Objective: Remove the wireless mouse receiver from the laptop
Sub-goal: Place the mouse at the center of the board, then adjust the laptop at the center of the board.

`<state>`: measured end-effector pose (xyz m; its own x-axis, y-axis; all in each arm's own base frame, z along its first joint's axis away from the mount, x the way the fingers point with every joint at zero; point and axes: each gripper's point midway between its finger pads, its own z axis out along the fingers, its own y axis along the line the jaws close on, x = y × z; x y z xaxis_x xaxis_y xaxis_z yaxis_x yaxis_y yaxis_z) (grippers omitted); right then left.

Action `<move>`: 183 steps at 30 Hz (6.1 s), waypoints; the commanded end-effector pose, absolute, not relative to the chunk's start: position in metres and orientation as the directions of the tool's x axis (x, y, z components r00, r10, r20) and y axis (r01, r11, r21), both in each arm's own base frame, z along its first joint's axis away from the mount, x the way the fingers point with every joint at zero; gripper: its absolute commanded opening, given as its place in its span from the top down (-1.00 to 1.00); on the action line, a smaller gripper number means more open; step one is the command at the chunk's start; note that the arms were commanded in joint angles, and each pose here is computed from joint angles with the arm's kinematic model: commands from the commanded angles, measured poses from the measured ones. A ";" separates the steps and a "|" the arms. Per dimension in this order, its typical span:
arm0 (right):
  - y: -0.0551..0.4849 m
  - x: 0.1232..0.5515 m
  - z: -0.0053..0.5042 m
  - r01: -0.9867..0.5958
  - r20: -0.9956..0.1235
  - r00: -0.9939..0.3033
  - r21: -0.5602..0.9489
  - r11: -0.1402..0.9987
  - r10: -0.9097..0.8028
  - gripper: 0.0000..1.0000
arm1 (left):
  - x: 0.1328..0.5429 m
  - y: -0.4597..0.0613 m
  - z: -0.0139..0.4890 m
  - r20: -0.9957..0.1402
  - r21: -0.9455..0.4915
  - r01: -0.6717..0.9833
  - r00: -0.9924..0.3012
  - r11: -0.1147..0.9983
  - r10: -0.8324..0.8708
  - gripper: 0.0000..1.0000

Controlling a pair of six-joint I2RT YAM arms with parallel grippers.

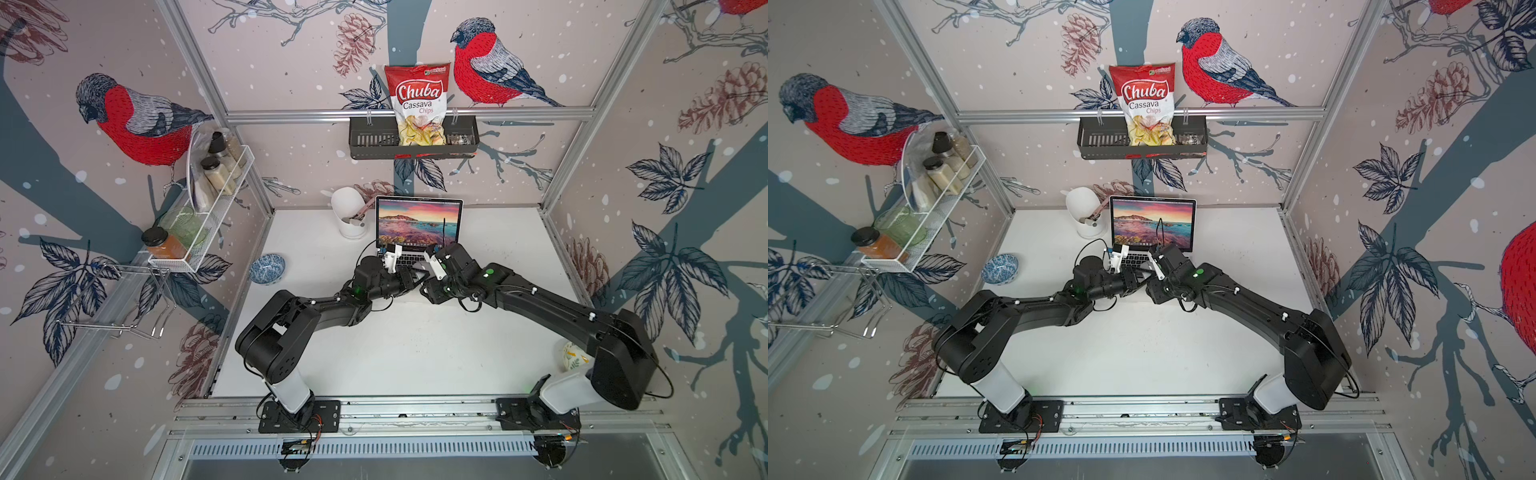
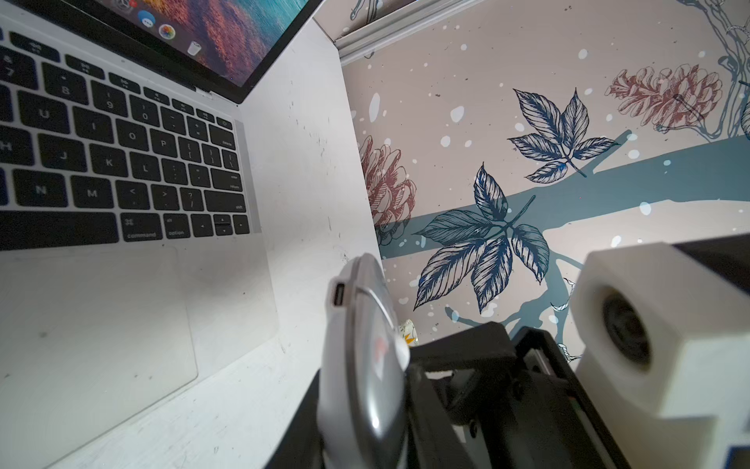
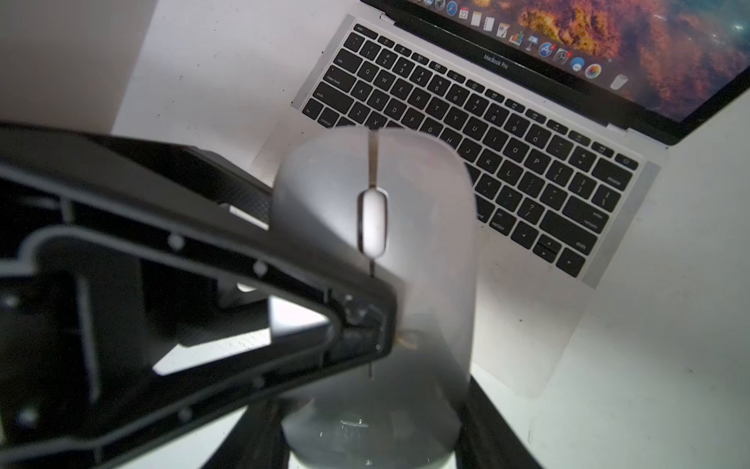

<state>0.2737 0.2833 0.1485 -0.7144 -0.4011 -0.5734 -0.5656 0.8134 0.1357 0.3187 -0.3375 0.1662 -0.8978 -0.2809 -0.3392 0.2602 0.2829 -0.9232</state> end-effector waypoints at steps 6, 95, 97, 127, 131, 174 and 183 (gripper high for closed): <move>0.285 0.272 0.155 -0.580 -0.640 -0.636 0.028 0.814 -0.431 -0.42 | 0.320 -0.339 0.173 -0.361 -0.913 0.275 -0.889 0.302 -0.281 1.00; 0.288 0.246 0.168 -0.282 -0.747 -0.164 -0.590 0.757 -0.644 1.00 | 0.297 -0.336 0.185 -0.248 -0.814 0.157 -0.964 0.559 -0.090 -0.96; 0.288 0.244 0.171 -0.301 -0.754 -0.171 -0.573 0.763 -0.634 1.00 | 0.305 -0.334 0.185 -0.288 -0.794 0.178 -0.952 0.582 -0.102 -0.96; 0.308 0.122 0.125 -0.628 -0.304 -0.699 0.693 0.354 -0.647 1.00 | 0.326 -0.140 0.272 -0.902 -0.289 0.005 -0.338 0.957 -0.270 -0.98; 0.310 0.112 0.100 -0.512 -0.176 -0.744 0.770 0.380 -0.645 1.00 | 0.324 -0.138 0.260 -0.899 -0.267 0.004 -0.360 0.964 -0.248 -0.98; 0.220 0.148 -0.006 -0.328 0.139 -0.900 0.406 0.853 -0.412 -0.74 | 0.326 -0.147 0.234 -0.894 -0.235 0.037 -0.399 0.971 -0.202 -0.98; 0.184 0.212 0.035 -0.255 -0.083 -0.967 0.252 0.934 -0.241 -0.78 | 0.339 -0.167 0.201 -0.867 -0.249 0.058 -0.458 0.967 -0.196 -0.97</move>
